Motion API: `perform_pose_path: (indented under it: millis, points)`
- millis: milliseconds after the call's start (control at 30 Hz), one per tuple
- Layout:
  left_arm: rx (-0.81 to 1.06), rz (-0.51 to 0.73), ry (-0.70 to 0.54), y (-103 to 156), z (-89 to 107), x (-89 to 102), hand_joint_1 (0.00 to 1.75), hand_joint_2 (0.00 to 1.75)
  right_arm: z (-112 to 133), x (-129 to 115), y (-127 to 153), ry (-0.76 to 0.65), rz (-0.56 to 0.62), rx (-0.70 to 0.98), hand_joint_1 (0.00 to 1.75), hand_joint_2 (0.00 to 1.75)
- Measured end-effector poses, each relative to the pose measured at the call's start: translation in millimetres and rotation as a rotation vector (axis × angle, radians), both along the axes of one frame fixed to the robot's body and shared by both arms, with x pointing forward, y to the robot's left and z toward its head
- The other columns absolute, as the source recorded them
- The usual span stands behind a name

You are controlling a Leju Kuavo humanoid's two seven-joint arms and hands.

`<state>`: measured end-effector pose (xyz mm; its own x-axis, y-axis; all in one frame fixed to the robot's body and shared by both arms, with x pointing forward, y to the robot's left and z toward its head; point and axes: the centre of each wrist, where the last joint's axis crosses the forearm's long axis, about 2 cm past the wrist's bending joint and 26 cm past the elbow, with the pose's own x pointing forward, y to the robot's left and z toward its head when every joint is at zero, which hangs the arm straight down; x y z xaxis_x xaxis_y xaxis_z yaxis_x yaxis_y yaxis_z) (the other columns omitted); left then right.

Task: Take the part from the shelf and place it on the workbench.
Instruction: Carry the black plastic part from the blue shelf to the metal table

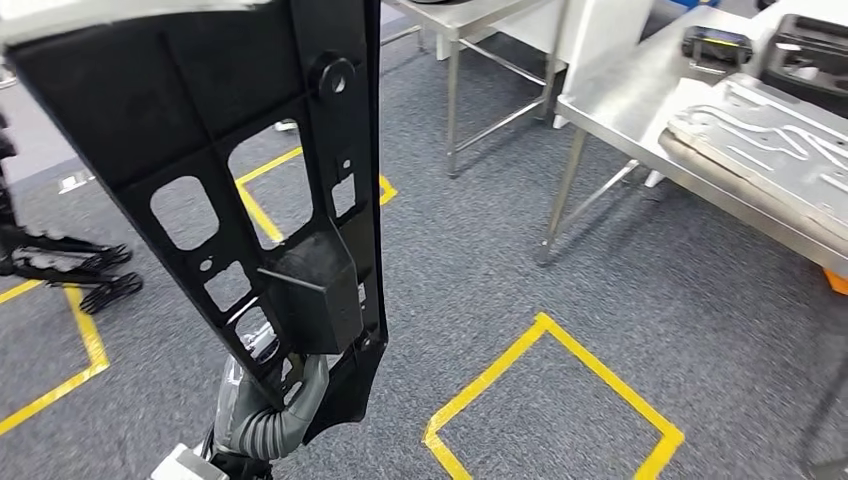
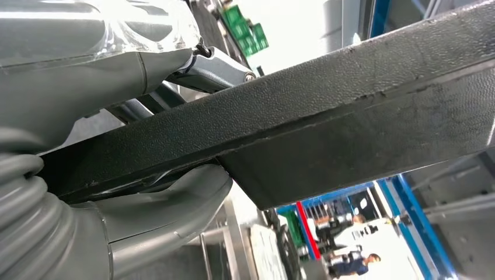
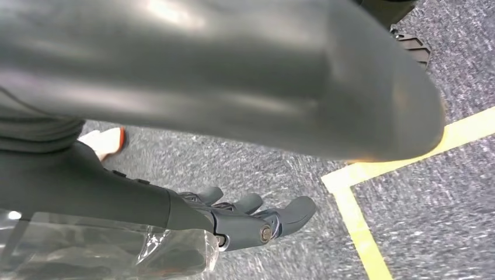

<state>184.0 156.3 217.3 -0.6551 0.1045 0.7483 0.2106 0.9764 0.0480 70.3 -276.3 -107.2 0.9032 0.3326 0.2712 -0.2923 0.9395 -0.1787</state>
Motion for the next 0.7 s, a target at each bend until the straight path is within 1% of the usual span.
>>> perform_pose_path:
  millis: [367,567,700]
  points:
    - [0.002,0.026,0.009,-1.0,-0.3,-1.8,1.75,1.75,-0.4,-3.1,3.2,0.002,0.017,0.015,0.00,0.00]
    - [-0.031,0.038,0.022,-0.1,-2.2,-2.9,1.75,1.75,0.7,3.0,5.7,-0.002,0.048,-0.001,0.00,0.00]
    - [-0.060,0.067,0.022,5.4,-5.8,-4.3,1.75,1.75,3.5,16.9,8.9,-0.017,0.080,-0.030,0.00,0.00]
